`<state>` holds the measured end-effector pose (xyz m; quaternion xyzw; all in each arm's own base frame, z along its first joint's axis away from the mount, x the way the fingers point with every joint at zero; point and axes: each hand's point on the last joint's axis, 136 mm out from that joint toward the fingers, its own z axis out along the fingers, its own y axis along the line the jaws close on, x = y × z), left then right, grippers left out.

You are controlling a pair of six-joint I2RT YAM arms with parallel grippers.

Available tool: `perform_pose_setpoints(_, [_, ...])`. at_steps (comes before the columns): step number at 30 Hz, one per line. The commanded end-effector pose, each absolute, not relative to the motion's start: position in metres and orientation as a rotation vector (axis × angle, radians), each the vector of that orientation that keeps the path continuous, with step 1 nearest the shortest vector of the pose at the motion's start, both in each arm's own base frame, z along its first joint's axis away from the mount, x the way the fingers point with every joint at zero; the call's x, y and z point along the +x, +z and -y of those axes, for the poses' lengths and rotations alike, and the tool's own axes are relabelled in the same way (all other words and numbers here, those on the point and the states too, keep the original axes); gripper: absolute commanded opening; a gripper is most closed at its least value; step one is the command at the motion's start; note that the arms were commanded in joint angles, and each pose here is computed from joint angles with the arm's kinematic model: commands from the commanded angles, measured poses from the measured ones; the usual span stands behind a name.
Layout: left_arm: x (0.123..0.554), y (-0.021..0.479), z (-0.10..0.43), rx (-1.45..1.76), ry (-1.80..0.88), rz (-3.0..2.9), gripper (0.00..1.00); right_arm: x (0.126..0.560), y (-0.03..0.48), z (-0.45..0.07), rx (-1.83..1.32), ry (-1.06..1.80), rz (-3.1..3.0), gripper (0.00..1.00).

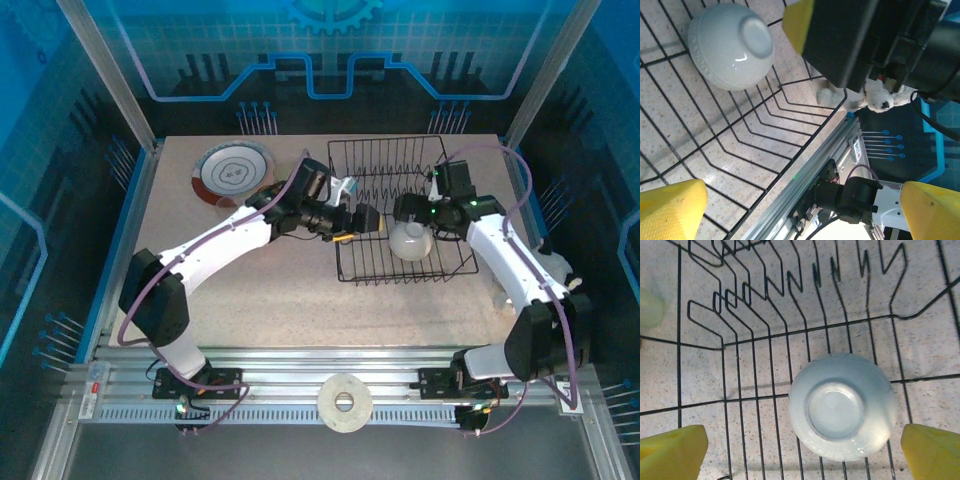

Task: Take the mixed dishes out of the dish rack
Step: Move the bowl to the dish rack.

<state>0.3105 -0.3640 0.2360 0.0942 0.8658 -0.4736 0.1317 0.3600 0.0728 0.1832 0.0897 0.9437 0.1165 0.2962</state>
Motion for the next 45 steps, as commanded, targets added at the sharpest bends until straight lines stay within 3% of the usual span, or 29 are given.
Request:
perform_pose_setpoints(1, [0.312, 0.232, 0.376, 0.333, -1.392, -2.537, 0.98, 0.341, 0.175, -0.055, 0.345, 0.322, -2.571, 0.99])
perform_pose_setpoints(9, [0.332, 0.208, 0.407, 0.367, -1.391, -2.602, 0.96, 0.340, 0.143, -0.051, 0.400, 0.372, -2.608, 0.97])
perform_pose_setpoints(23, [0.341, 0.168, 0.406, 0.254, -1.327, -2.724, 0.92, 0.406, 0.100, -0.063, 0.318, 0.261, -2.742, 0.86])
perform_pose_setpoints(45, [0.351, 0.146, 0.397, 0.188, -1.285, -2.773, 0.91, 0.361, 0.105, -0.087, 0.258, 0.328, -2.743, 0.79])
